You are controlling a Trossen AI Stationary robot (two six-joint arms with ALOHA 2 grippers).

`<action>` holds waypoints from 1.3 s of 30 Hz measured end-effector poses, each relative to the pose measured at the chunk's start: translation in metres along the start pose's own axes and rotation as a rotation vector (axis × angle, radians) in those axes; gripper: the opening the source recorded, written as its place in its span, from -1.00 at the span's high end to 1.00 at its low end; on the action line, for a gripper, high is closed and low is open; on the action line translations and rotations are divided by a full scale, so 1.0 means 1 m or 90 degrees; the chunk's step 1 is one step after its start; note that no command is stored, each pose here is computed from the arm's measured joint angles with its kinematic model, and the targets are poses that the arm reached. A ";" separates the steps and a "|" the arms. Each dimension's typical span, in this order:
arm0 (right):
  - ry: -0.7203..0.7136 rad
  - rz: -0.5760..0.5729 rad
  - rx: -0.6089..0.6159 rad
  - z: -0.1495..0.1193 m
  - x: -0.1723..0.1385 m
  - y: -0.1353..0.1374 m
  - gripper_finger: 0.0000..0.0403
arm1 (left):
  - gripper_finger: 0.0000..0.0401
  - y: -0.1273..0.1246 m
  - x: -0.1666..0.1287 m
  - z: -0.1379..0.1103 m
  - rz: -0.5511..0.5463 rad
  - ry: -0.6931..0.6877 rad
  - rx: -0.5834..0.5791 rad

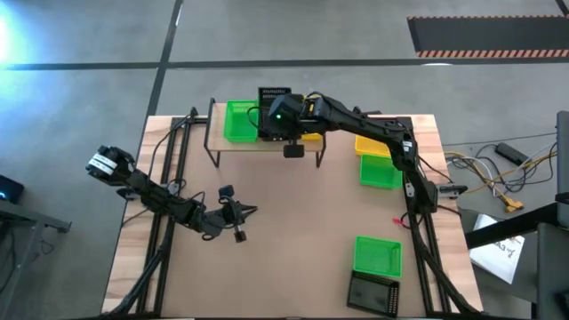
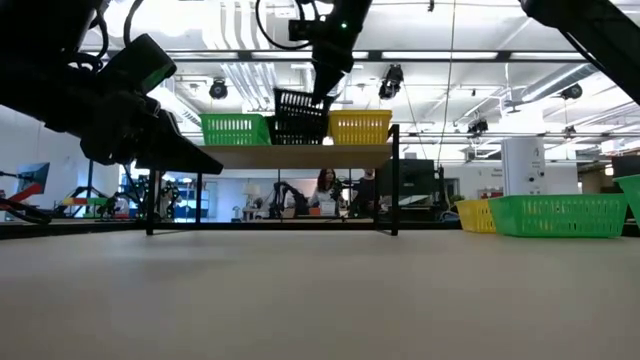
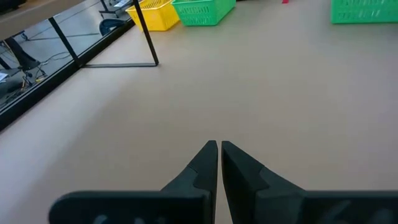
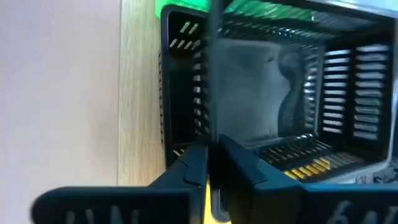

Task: Stack baskets on shelf by color
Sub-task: Stack the top black bin on the black bin on the shelf, then stack the top green bin on the green bin on the shelf

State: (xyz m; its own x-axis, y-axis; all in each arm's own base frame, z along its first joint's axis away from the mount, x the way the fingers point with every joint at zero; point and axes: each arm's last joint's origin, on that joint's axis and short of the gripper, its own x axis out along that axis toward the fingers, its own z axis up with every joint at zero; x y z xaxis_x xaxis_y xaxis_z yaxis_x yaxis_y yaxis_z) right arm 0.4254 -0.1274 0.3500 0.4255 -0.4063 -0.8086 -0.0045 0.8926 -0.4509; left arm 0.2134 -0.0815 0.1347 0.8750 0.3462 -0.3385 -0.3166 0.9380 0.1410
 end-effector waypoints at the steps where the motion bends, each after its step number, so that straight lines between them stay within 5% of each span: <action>1: 0.002 0.001 0.002 0.000 0.000 0.000 0.80 | 0.97 0.000 0.000 0.000 0.000 0.000 0.000; 9: -0.003 0.009 0.009 0.000 -0.003 0.000 0.40 | 0.97 0.000 0.000 0.000 0.000 -0.001 -0.001; 15: -0.032 0.024 0.025 -0.001 -0.017 -0.002 0.31 | 0.97 0.000 0.000 0.000 -0.001 -0.003 -0.002; 22: -0.102 0.068 0.101 -0.003 -0.041 -0.009 0.41 | 0.97 0.000 0.000 0.001 -0.001 -0.006 -0.004; 33: -0.107 0.057 0.182 -0.003 0.012 0.003 0.81 | 0.97 -0.001 0.000 0.005 -0.008 -0.025 -0.008; 39: -0.169 0.037 0.201 0.001 -0.013 -0.005 0.95 | 0.97 -0.002 0.000 0.007 -0.009 -0.028 -0.011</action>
State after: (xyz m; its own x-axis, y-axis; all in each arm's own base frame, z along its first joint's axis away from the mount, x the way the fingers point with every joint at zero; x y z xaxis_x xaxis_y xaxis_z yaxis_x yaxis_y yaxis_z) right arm 0.4202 -0.1262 0.3632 0.6519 -0.3258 -0.6847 0.2246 0.9454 -0.2361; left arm 0.2166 -0.0833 0.1407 0.8948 0.3317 -0.2990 -0.3095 0.9433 0.1201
